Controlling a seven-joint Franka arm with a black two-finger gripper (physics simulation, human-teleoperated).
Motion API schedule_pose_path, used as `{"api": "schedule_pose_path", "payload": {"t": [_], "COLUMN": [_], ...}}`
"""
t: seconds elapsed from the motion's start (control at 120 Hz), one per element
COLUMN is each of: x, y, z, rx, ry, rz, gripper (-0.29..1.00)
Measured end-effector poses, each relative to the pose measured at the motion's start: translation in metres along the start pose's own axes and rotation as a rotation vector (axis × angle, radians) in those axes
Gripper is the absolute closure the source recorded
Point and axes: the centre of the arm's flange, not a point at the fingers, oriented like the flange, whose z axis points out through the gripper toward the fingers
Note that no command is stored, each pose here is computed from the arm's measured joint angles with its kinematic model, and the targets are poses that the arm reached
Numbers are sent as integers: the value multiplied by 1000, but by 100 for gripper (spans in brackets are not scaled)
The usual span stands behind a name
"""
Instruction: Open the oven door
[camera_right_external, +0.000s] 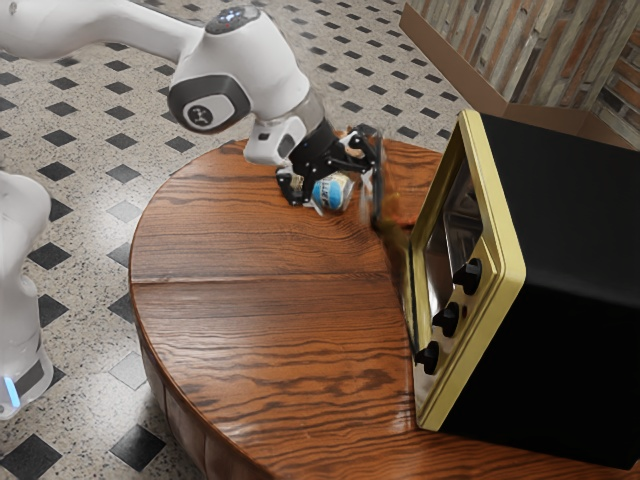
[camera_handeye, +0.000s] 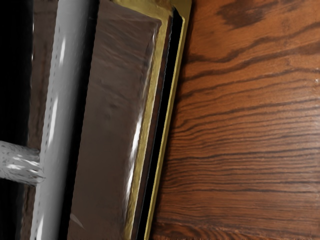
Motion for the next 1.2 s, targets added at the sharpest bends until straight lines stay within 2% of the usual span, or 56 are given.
{"api": "schedule_pose_path", "payload": {"t": [0.125,0.275,0.367,0.5,0.575,0.65,0.717,0.775,0.833,0.9,0.983,1.067,1.125,1.2], "x": [-3,2,4,13,42,71,108,88,54,12,-24,-95,-118,-120], "y": [22,53,70,90,98,47,-85,-209,-246,-248,-241,-214,-193,-183], "z": [-12,-10,-13,-49,-74,-123,-147,-122,-102,-92,-89,-24,8,22], "rx": [-15,-62,-78,-70,-71,-12,16,-19,-77,-154,-225,-398,-490,-537], "ry": [2,4,3,-13,-40,-20,13,-19,-103,-206,-294,-391,-424,-434], "rz": [-8,-9,-10,12,66,64,17,-167,-337,-518,-703,-921,-1022,-1097], "gripper": [16,4,4,3,3,1,1,1,1,0,0,0,0,0]}}
